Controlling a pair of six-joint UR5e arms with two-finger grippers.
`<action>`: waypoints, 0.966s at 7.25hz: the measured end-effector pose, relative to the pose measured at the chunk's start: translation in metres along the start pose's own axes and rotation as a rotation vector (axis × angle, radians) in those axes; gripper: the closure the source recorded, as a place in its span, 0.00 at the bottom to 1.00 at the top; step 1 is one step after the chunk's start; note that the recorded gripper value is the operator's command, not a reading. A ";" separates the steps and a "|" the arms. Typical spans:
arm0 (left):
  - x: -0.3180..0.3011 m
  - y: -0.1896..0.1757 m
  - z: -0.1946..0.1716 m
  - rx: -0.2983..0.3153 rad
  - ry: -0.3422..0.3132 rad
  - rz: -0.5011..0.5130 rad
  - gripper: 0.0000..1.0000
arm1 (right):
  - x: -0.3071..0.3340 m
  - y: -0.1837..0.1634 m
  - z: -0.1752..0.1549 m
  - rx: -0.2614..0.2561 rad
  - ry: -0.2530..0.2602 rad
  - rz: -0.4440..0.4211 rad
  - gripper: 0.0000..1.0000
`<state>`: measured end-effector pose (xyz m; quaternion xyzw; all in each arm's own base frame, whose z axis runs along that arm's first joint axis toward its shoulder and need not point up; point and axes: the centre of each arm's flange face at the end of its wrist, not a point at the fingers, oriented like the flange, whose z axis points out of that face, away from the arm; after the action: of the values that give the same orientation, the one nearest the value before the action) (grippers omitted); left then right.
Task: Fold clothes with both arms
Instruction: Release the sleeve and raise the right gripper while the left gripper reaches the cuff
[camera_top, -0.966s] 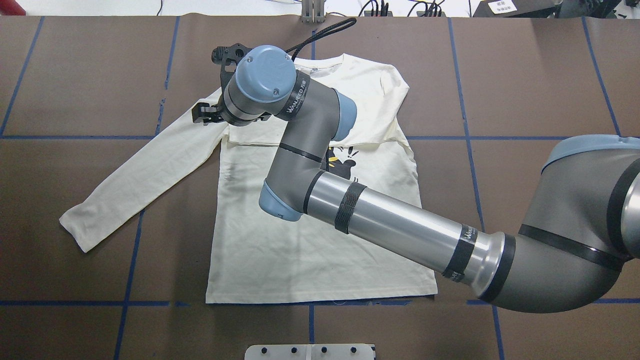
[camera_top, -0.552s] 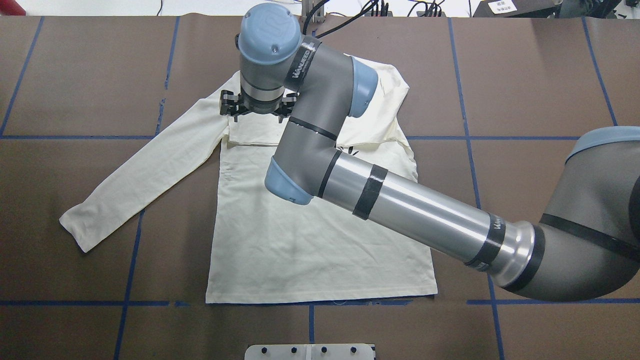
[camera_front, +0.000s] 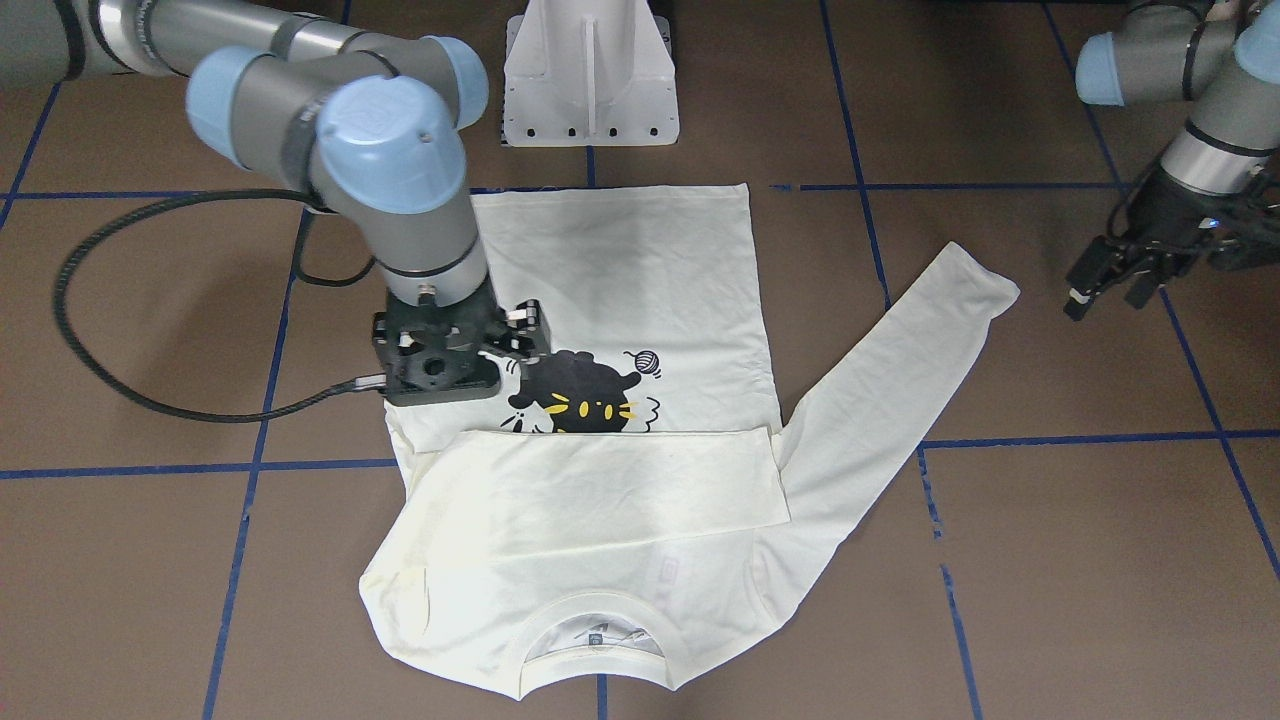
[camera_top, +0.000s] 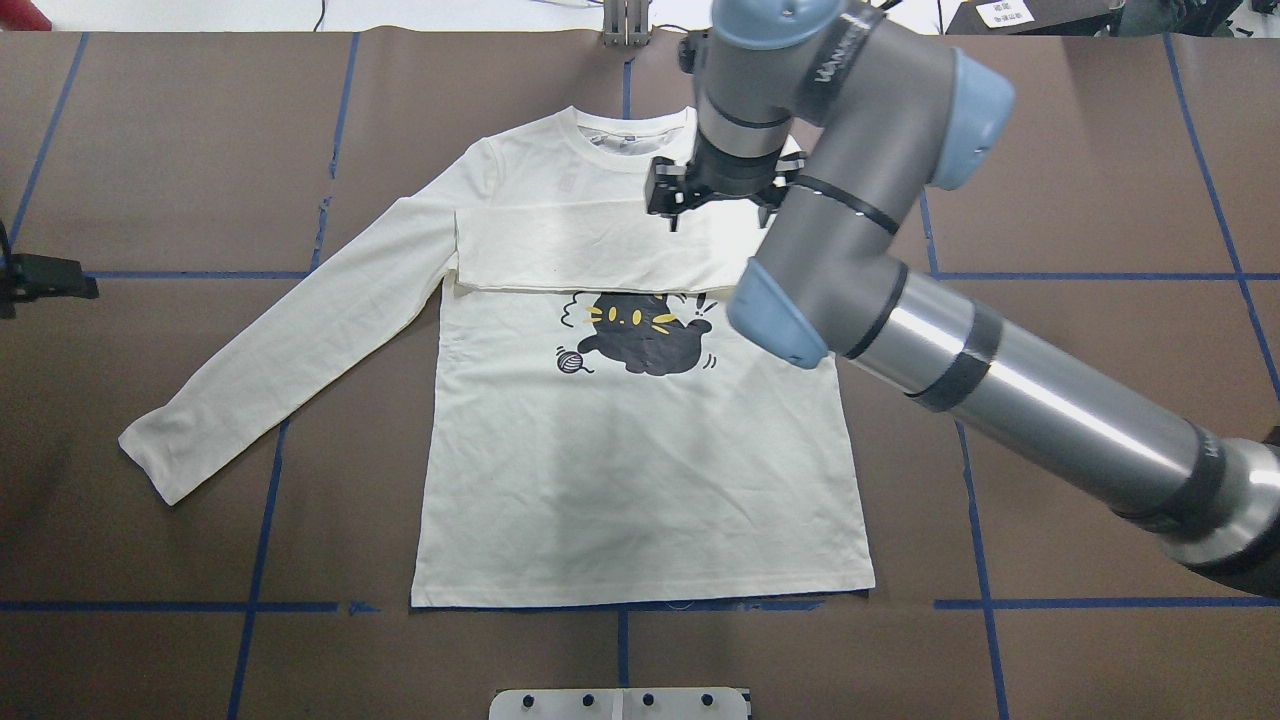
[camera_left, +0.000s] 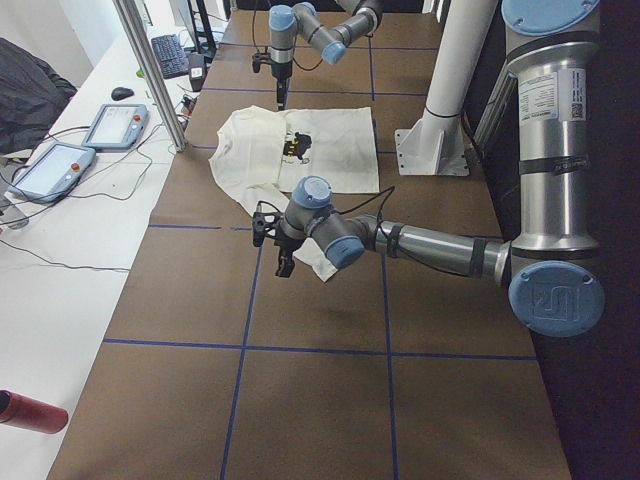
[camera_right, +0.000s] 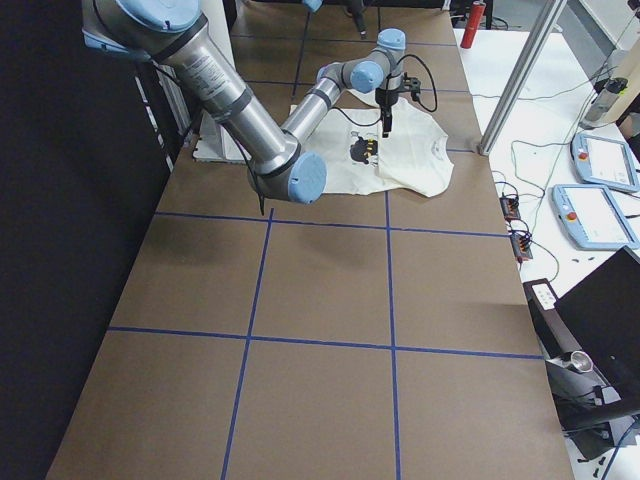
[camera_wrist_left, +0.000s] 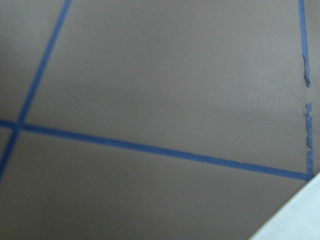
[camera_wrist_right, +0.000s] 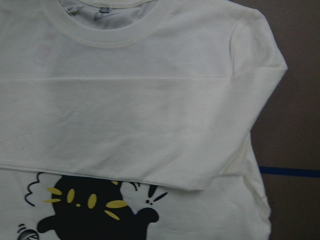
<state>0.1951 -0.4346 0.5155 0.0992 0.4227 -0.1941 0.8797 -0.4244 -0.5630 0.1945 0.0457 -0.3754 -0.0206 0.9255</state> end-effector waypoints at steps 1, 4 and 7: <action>0.019 0.030 0.014 -0.003 -0.011 -0.057 0.00 | 0.056 0.009 -0.006 -0.018 0.006 -0.027 0.00; 0.024 0.089 0.043 -0.022 -0.069 -0.088 0.00 | 0.133 0.028 -0.007 -0.056 -0.001 -0.035 0.00; 0.013 0.111 0.059 -0.051 -0.112 -0.100 0.00 | 0.139 0.032 -0.004 -0.061 -0.001 -0.031 0.00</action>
<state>0.2918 -0.3572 0.5433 0.0447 0.3822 -0.2321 0.8933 -0.3215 -0.5409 0.2910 0.0231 -0.3741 -0.0466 0.9259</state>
